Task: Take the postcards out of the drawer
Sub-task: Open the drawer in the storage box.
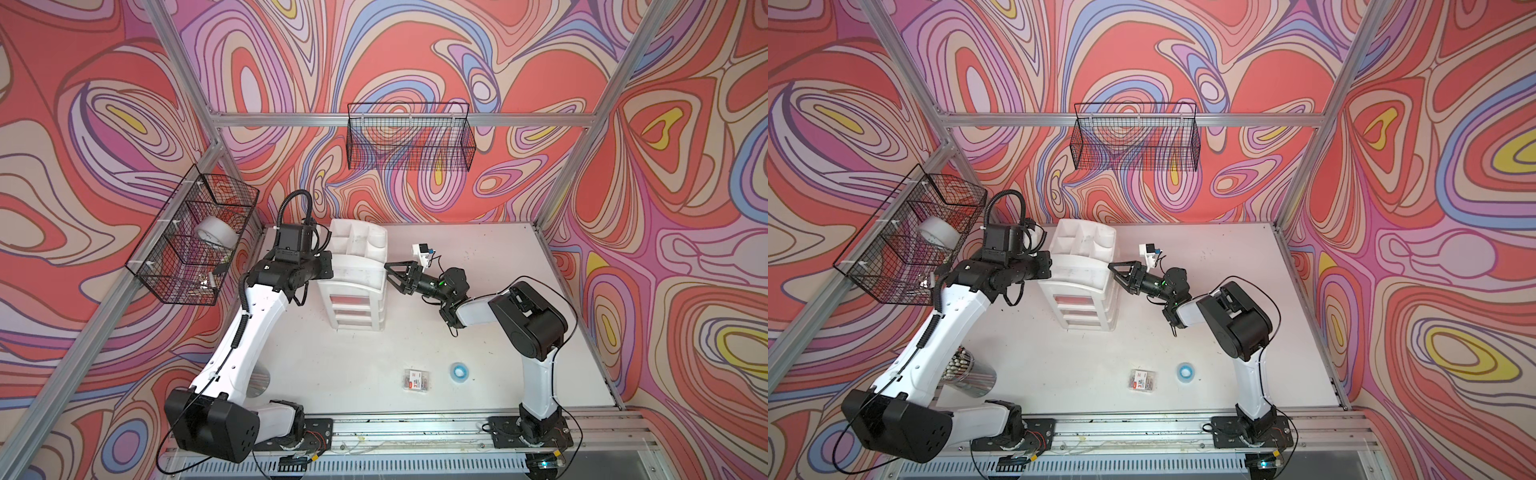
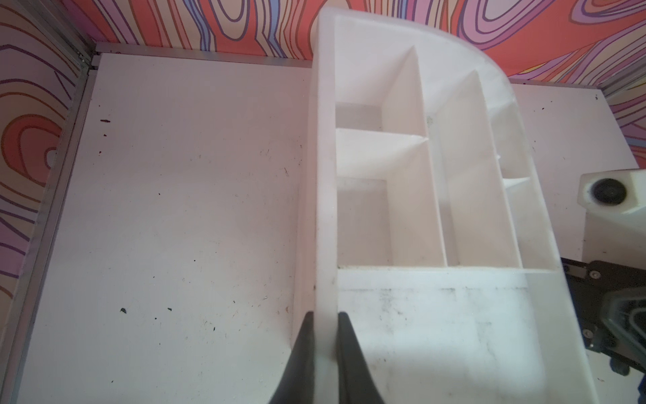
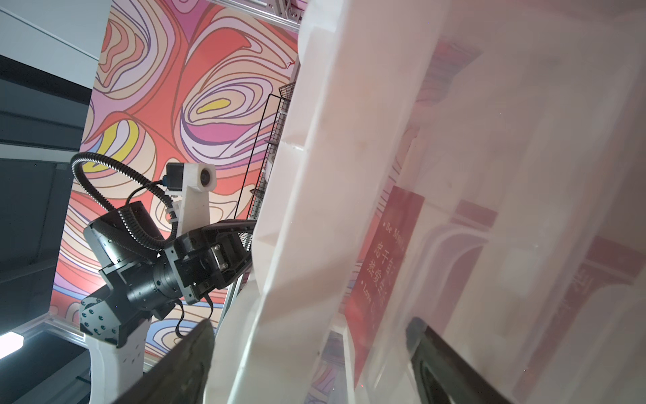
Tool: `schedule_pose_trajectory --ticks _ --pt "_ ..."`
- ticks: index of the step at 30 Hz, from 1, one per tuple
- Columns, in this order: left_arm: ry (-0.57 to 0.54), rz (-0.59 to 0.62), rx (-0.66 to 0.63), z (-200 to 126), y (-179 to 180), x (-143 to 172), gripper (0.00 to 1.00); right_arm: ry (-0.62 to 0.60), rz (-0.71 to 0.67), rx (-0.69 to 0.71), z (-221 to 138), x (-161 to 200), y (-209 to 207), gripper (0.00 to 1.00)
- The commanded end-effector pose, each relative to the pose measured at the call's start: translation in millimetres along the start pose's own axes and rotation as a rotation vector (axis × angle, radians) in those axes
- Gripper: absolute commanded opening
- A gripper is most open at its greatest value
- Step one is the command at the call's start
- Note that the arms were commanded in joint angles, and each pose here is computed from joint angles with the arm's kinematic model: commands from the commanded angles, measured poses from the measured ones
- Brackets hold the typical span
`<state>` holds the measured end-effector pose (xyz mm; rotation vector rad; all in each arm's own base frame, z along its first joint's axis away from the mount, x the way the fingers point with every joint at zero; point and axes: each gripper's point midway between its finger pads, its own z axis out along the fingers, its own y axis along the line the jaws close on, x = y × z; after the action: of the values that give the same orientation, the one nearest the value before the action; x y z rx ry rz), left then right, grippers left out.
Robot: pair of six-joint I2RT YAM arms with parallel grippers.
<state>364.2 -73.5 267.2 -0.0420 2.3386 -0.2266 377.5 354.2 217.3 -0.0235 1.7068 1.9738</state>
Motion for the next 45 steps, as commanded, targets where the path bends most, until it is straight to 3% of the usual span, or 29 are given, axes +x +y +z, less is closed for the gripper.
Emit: schedule_pose_trajectory --ticks 1,14,21,26,33,45 --pt "0.049 0.013 -0.064 2 14 16 0.0 -0.072 -0.156 -0.139 -12 -21 57 0.87" --pt "0.033 0.01 -0.088 -1 17 11 0.0 -0.13 -0.182 -0.094 -48 -40 59 0.85" --pt "0.014 -0.011 -0.085 -6 17 9 0.0 -0.079 -0.159 -0.031 -47 -36 43 0.84" --pt "-0.014 -0.041 -0.087 -12 17 5 0.0 0.01 -0.189 0.205 -41 -36 16 0.85" --pt "-0.047 -0.073 -0.082 -16 17 0 0.0 0.086 -0.272 0.49 -48 -46 9 0.87" --pt "-0.081 -0.085 -0.107 -17 21 -8 0.0 0.114 -0.281 0.65 -55 -54 -5 0.87"
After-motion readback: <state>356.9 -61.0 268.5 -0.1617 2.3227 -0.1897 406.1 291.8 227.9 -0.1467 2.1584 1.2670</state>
